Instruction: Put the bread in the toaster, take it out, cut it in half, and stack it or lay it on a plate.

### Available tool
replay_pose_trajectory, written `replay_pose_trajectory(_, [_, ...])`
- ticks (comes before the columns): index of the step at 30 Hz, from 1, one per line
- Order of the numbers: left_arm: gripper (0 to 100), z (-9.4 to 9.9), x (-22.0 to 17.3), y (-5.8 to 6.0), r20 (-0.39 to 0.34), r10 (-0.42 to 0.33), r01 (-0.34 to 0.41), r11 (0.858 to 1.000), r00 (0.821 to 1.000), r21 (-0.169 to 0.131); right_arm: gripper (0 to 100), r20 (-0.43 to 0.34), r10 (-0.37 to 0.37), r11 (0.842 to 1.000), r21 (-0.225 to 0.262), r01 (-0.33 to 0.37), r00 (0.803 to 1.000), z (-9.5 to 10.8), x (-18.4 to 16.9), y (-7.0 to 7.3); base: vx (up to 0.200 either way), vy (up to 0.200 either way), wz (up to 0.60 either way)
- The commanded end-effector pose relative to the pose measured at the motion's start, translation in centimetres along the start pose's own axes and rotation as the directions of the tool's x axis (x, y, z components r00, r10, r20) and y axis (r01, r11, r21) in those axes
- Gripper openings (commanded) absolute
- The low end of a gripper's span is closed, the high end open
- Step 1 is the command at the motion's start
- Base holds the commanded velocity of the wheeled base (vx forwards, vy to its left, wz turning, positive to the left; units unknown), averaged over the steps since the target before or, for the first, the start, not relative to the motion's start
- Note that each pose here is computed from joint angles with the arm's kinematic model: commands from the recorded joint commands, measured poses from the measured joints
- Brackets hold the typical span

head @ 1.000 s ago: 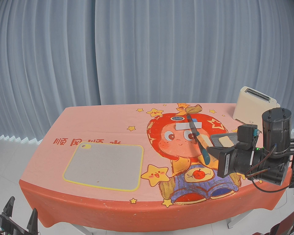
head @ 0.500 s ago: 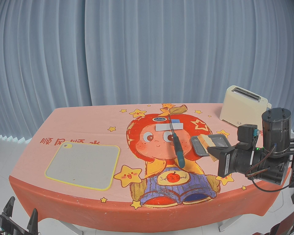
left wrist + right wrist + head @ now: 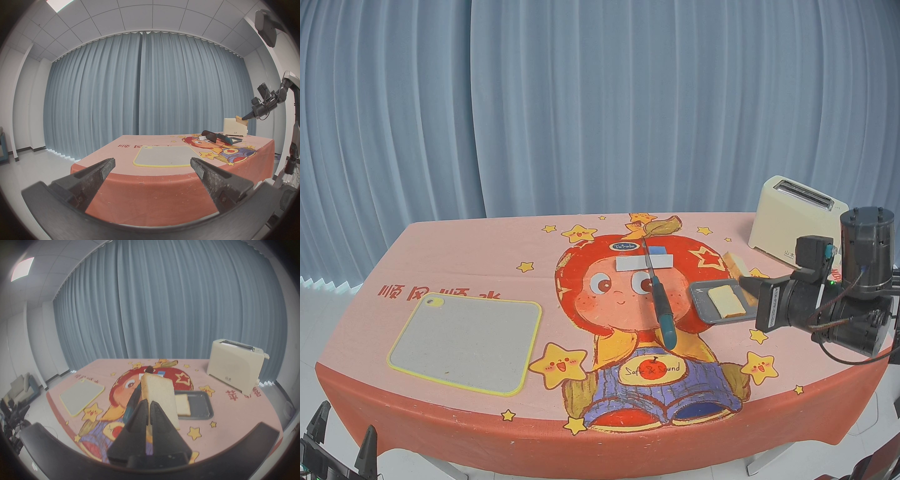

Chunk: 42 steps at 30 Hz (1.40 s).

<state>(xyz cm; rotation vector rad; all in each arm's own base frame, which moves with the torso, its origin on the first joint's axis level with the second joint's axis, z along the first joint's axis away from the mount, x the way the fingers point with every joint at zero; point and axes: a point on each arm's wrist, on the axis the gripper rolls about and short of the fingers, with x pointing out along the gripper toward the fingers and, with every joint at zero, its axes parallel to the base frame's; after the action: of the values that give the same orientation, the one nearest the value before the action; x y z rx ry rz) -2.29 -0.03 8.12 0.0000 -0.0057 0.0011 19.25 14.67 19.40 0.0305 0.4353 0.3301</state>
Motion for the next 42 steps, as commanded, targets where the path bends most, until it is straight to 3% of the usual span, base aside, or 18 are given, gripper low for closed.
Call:
replay_pose_trajectory(1, [100, -0.5, 0.0, 0.0, -0.003, 0.000, 0.000, 1.000, 1.000, 0.000, 0, 0.022, -0.051, 0.999, 0.019, 0.051, 0.998, 0.3, 1.6, -1.2, 0.000, 0.000, 0.00])
replay_pose_trajectory(8, [100, -0.5, 0.0, 0.0, -0.001, 0.000, 0.000, 1.000, 1.000, 0.000, 0, 0.052, -0.110, 0.994, 0.017, 0.109, 0.993, 0.0, 4.0, -2.6, 0.000, 0.000, 0.00])
replay_pose_trajectory(42, [100, -0.5, 0.0, 0.0, -0.001, 0.002, -0.002, 1.000, 1.000, 0.000, 0, 0.019, -0.087, 0.996, -0.016, 0.087, 0.996, -1.1, 4.2, -1.7, 0.000, -0.018, 0.00])
